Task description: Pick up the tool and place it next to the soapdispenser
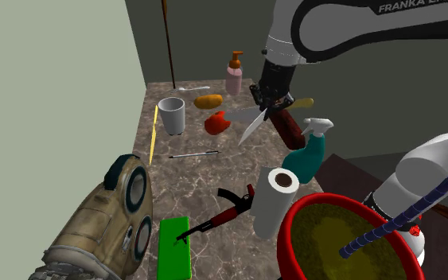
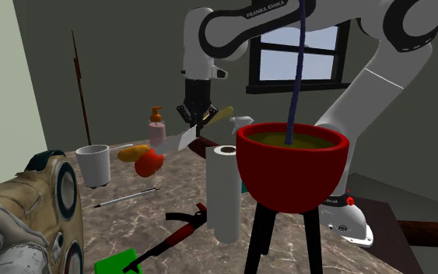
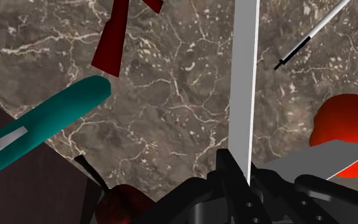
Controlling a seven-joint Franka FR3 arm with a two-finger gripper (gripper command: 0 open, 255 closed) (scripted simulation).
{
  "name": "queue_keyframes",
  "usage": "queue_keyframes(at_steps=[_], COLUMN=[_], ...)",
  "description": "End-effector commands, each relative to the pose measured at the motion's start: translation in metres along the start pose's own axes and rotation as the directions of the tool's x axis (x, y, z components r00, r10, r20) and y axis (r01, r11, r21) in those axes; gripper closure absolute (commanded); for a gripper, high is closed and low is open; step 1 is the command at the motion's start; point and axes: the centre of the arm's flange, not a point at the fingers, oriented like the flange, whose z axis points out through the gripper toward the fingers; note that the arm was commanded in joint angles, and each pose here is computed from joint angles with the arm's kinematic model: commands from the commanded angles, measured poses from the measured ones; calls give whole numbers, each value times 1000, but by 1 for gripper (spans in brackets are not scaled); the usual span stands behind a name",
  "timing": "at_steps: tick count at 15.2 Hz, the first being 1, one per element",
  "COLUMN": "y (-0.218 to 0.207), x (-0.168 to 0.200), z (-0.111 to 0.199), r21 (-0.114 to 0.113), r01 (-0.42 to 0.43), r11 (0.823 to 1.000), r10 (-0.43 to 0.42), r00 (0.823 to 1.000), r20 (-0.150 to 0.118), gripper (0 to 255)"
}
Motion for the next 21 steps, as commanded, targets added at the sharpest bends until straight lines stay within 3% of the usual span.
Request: queue_keyframes(at_steps=[1,18,21], y=[0,-5,-20], x=[-1,-2,34], z=[-11,-99,-99], r21=[0,0,0], r01=[0,0,0], r11=[1000,1000,1000], r10=[0,0,0], r00=[1000,1000,1000], r20=[0,0,0], gripper=[255,255,255])
